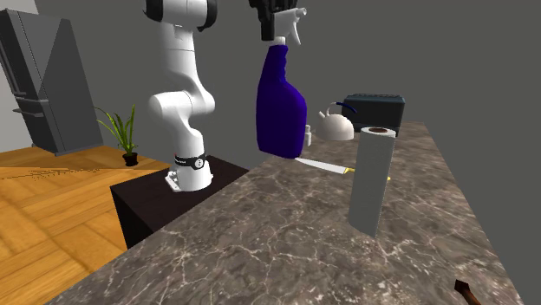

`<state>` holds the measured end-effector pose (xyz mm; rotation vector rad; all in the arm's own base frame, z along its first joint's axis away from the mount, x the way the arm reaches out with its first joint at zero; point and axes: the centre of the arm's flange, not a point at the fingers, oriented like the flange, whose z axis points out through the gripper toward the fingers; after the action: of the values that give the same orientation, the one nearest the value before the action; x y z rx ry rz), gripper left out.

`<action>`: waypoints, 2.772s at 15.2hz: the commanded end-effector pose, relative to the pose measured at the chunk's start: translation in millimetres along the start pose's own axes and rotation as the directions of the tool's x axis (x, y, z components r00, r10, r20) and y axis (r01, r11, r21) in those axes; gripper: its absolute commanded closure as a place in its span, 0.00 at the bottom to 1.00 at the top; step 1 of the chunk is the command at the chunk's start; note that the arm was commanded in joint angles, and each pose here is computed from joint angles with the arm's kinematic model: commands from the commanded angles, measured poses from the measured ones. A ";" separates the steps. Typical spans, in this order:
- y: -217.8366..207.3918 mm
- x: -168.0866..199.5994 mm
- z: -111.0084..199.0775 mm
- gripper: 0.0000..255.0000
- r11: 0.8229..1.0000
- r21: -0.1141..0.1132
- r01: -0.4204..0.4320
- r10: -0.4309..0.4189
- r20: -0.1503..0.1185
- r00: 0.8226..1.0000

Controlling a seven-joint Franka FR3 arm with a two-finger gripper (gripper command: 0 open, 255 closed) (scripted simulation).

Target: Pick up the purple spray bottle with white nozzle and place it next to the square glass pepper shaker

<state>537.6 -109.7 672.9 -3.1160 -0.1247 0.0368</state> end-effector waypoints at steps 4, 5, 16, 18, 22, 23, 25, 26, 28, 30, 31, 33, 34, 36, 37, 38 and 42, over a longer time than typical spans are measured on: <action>-65.1 -14.4 0.7 1.00 1.000 -0.001 -0.001 0.001 0.000 1.000; -78.0 -17.4 1.1 1.00 1.000 -0.001 -0.001 0.001 0.000 1.000; -219.6 -49.6 4.9 1.00 1.000 -0.001 -0.001 0.001 0.000 1.000; -245.3 -55.5 5.6 1.00 1.000 -0.001 -0.001 0.001 0.000 1.000; -296.8 -67.2 7.0 1.00 1.000 -0.001 -0.001 0.001 0.000 1.000; -309.6 -70.1 7.3 1.00 1.000 -0.001 -0.001 0.001 0.000 1.000; -335.4 -76.0 8.0 1.00 1.000 -0.001 -0.001 0.001 0.000 1.000; -348.2 -78.9 8.4 1.00 1.000 -0.001 -0.001 0.001 0.000 1.000; -374.0 -84.8 9.1 1.00 1.000 -0.001 -0.001 0.001 0.000 1.000; -399.7 -90.7 9.8 1.00 1.000 -0.001 -0.001 0.001 0.000 1.000; -412.6 -93.6 10.1 1.00 1.000 -0.001 -0.001 0.001 0.000 1.000; -438.3 -99.5 10.8 1.00 1.000 -0.001 -0.001 0.001 0.000 1.000; -451.2 -102.4 11.2 1.00 1.000 -0.001 -0.001 0.001 0.000 1.000; -477.3 -108.4 11.9 1.00 1.000 -0.001 -0.001 0.001 0.000 1.000; -477.2 -108.2 17.1 1.00 1.000 -0.001 -0.001 0.001 0.000 1.000; -477.1 -108.1 22.4 1.00 1.000 -0.001 -0.001 0.001 0.000 1.000; -476.6 -107.6 43.5 1.00 1.000 -0.001 -0.001 0.001 0.000 1.000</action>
<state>392.0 358.1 647.8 -3.1172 -0.1228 0.0374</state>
